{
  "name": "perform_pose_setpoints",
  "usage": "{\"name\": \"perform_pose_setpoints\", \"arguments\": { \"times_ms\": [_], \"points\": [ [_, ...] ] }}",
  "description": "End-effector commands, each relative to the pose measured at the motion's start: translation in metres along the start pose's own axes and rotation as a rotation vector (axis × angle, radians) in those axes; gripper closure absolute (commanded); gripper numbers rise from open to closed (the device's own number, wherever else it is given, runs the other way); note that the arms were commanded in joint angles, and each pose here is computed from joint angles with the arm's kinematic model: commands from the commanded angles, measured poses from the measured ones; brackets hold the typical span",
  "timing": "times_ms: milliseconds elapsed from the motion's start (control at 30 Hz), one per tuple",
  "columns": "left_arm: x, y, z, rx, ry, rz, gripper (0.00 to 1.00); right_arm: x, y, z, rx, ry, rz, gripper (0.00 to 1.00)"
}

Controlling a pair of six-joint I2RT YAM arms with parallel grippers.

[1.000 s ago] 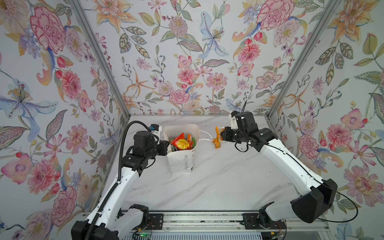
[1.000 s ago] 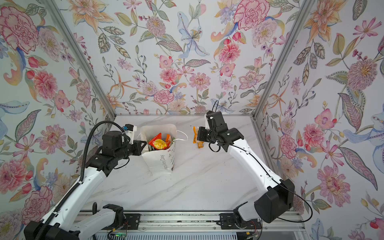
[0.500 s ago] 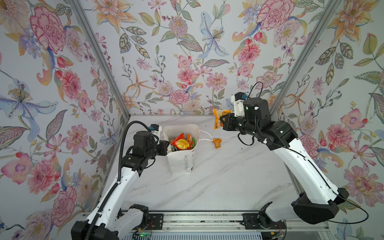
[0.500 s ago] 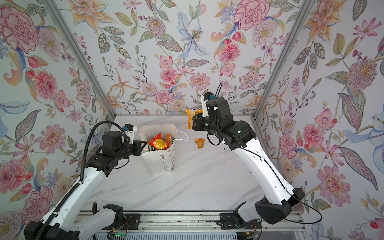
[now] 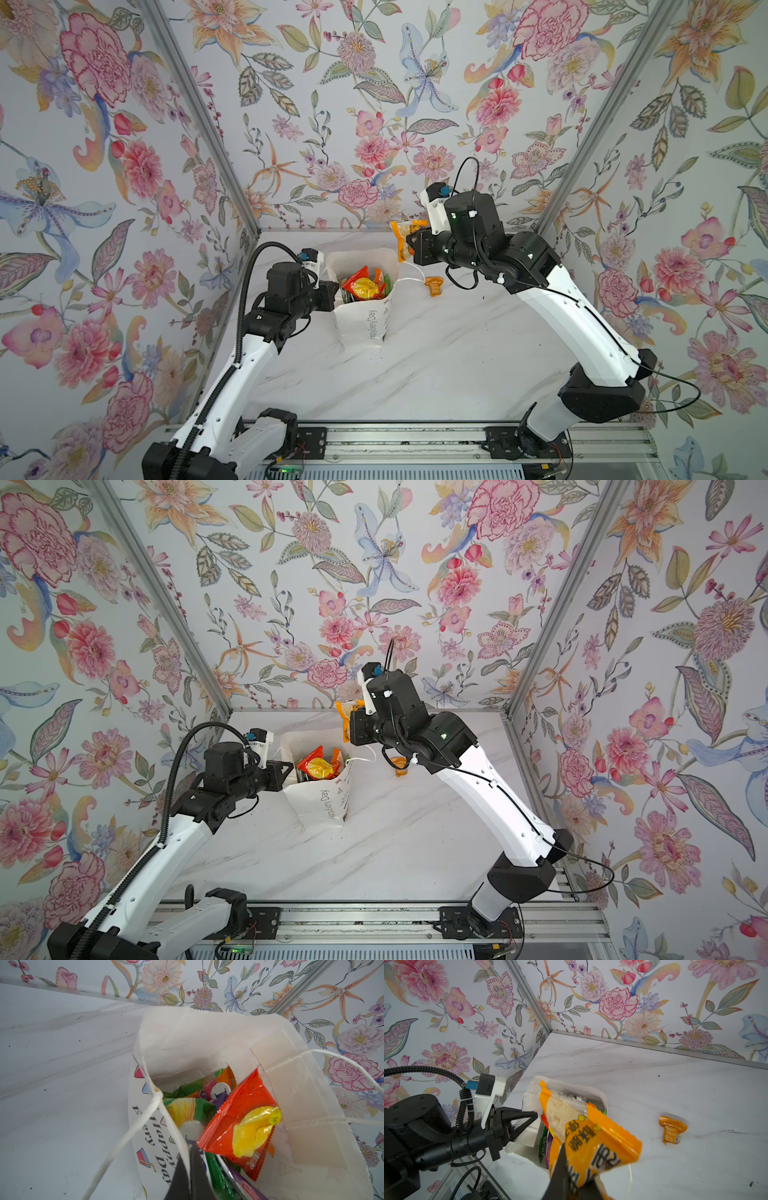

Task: Place the snacks into the paper bag
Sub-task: 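Lift the orange biscuit packet with the right gripper and carry it over the paper bag, then lower the orange packet into the paper bag and open the right gripper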

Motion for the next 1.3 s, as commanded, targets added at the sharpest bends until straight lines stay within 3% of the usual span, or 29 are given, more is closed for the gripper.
{"name": "perform_pose_setpoints", "arguments": {
  "times_ms": [0, 233, 633, 967, 1267],
  "points": [
    [-0.018, -0.024, -0.01, 0.089, 0.052, -0.177, 1.0, 0.007, -0.004, 0.009, -0.036, 0.004, 0.005, 0.93],
    [-0.017, -0.022, -0.011, 0.09, 0.085, -0.18, 1.0, 0.033, -0.002, 0.039, -0.101, -0.027, 0.03, 0.93],
    [-0.014, -0.021, -0.01, 0.086, 0.079, -0.173, 1.0, 0.079, 0.022, 0.046, -0.161, 0.019, 0.138, 0.92],
    [-0.015, -0.022, -0.01, 0.091, 0.076, -0.177, 1.0, 0.108, 0.044, 0.034, -0.232, 0.173, 0.234, 0.92],
    [-0.014, -0.022, -0.01, 0.089, 0.076, -0.173, 1.0, 0.126, 0.06, 0.031, -0.266, 0.216, 0.305, 0.9]
  ]
}}
Point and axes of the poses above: each gripper's point midway between its finger pads, its own x axis out along the fingers, its own z axis along the line the jaws close on, y = z × x, the point moved 10 cm from there along -x, back along the fingers, and after that the axes turned 6 degrees about -x, right-handed, at the moved point
